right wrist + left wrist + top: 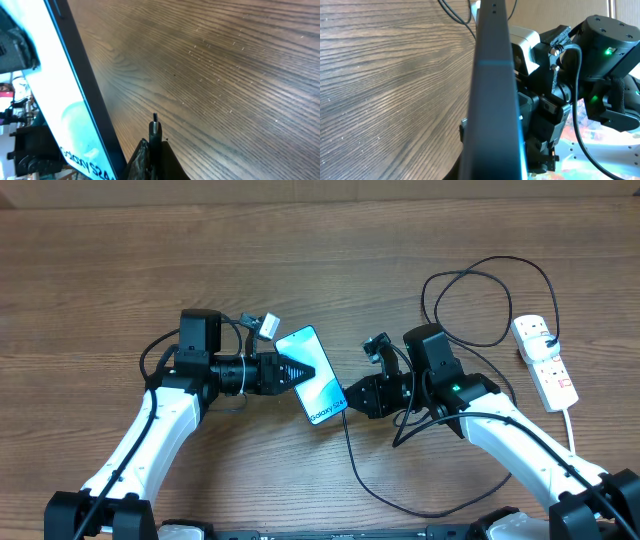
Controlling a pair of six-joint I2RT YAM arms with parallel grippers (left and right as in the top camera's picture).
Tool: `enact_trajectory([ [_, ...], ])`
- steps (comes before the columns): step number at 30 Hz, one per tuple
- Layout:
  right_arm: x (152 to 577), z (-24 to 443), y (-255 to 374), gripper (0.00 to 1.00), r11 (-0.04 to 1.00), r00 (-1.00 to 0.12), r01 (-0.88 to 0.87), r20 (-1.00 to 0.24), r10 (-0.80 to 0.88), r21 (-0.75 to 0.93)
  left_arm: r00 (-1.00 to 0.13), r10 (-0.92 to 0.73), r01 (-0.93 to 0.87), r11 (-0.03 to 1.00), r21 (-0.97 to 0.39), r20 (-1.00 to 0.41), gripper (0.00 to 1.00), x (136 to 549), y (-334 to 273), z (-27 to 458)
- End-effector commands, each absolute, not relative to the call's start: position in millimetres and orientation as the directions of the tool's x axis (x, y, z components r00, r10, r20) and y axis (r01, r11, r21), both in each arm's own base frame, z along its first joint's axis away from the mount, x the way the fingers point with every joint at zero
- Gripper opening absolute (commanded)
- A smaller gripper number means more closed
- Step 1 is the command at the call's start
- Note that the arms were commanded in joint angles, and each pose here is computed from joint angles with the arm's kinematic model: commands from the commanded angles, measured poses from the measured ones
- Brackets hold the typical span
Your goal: Plug charger to phone and switch on socket
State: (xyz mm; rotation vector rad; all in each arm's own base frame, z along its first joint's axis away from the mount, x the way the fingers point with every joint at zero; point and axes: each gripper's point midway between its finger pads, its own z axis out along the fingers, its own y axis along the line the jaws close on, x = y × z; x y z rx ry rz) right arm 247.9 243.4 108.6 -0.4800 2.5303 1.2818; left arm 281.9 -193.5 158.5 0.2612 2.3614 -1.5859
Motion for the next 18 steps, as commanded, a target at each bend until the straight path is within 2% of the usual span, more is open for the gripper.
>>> enact_trajectory([
  [1, 246, 123, 250, 0.04, 0.494, -0.910, -0.411, -0.375, -0.176, 0.766, -0.949, -0.037, 0.270, 0.414, -0.869, -0.313, 0.04, 288, -192, 157],
  [5, 244, 123, 251, 0.04, 0.494, -0.924, -0.379, -0.346, -0.162, 0.782, -0.957, -0.083, 0.208, 0.468, -0.859, -0.278, 0.04, 295, -187, 149],
  [14, 241, 125, 254, 0.04, 0.481, -0.925, -0.380, -0.341, -0.170, 0.790, -0.954, -0.088, 0.212, 0.472, -0.856, -0.285, 0.04, 297, -186, 149],
  [18, 240, 126, 255, 0.04, 0.471, -0.924, -0.381, -0.340, -0.174, 0.795, -0.958, -0.127, 0.161, 0.502, -0.849, -0.257, 0.04, 302, -182, 144],
])
